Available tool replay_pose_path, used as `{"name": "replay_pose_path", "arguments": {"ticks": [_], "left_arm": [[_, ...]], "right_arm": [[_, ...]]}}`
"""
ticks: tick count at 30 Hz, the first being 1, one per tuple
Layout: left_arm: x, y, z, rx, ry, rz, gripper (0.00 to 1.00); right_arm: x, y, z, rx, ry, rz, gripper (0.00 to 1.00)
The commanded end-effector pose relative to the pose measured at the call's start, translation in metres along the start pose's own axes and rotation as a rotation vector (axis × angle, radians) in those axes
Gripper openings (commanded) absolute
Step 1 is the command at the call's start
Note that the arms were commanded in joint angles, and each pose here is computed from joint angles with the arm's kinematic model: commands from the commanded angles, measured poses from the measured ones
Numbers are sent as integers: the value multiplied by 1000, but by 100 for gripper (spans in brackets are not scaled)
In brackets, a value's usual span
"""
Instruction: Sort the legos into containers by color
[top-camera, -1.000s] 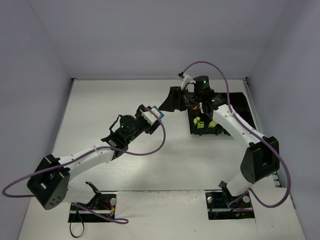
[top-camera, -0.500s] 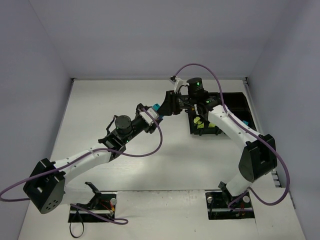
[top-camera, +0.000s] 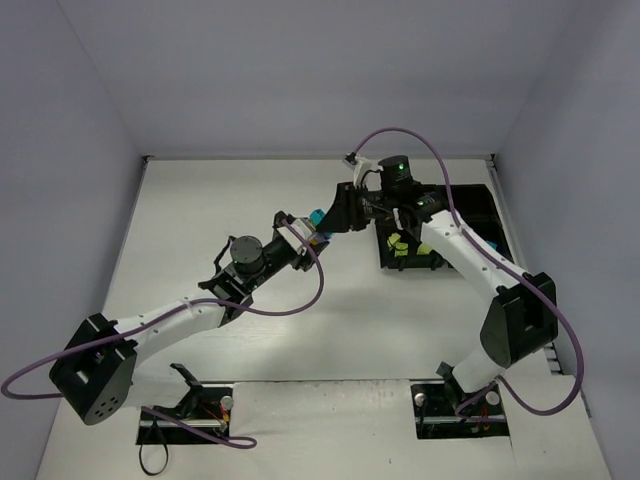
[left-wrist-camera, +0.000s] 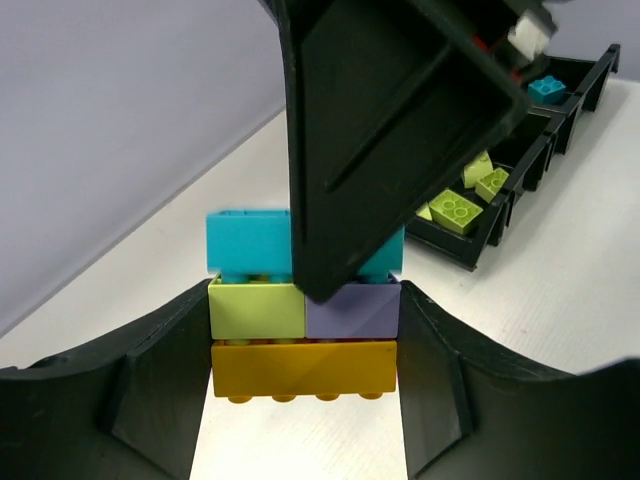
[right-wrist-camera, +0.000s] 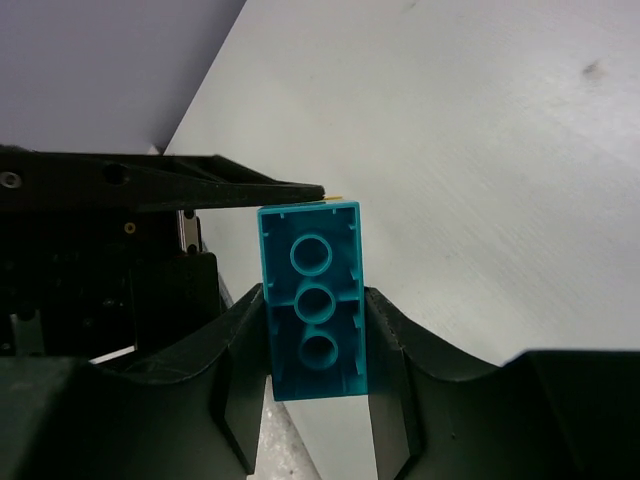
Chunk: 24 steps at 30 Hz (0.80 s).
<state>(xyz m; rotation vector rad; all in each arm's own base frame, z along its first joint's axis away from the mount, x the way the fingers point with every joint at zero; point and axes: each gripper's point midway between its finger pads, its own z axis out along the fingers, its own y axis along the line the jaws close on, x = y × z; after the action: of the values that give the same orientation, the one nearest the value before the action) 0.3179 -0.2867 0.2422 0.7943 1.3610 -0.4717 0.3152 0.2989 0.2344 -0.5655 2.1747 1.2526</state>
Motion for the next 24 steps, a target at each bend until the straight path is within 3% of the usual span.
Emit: {"name": "replay_pose_path", "arguments": {"ticks": [1,9,11,13,18,24], "left_arm": [[28,4,-7,-25,68,-36,0],[39,5,-13,-37,98,-35,0],[35,6,-14,-41,86,-31,0],[26,7,-15,-41,66,-30,0],[7,6,-22,-34,11,-48,0],[-8,-1,-31,6,-34,-69,0]], "right_arm": [[-58,2,-48,61,-212,-102,0],[-62,-26,-75,161,-262,-74,0],[-65,-57,-102,282,-316,-27,0],[-67,-99,-136,507,-396,32,0],[-20,-204,-234,970,-524,327,1],[32,-255,-277,1209,-574,547,3]]}}
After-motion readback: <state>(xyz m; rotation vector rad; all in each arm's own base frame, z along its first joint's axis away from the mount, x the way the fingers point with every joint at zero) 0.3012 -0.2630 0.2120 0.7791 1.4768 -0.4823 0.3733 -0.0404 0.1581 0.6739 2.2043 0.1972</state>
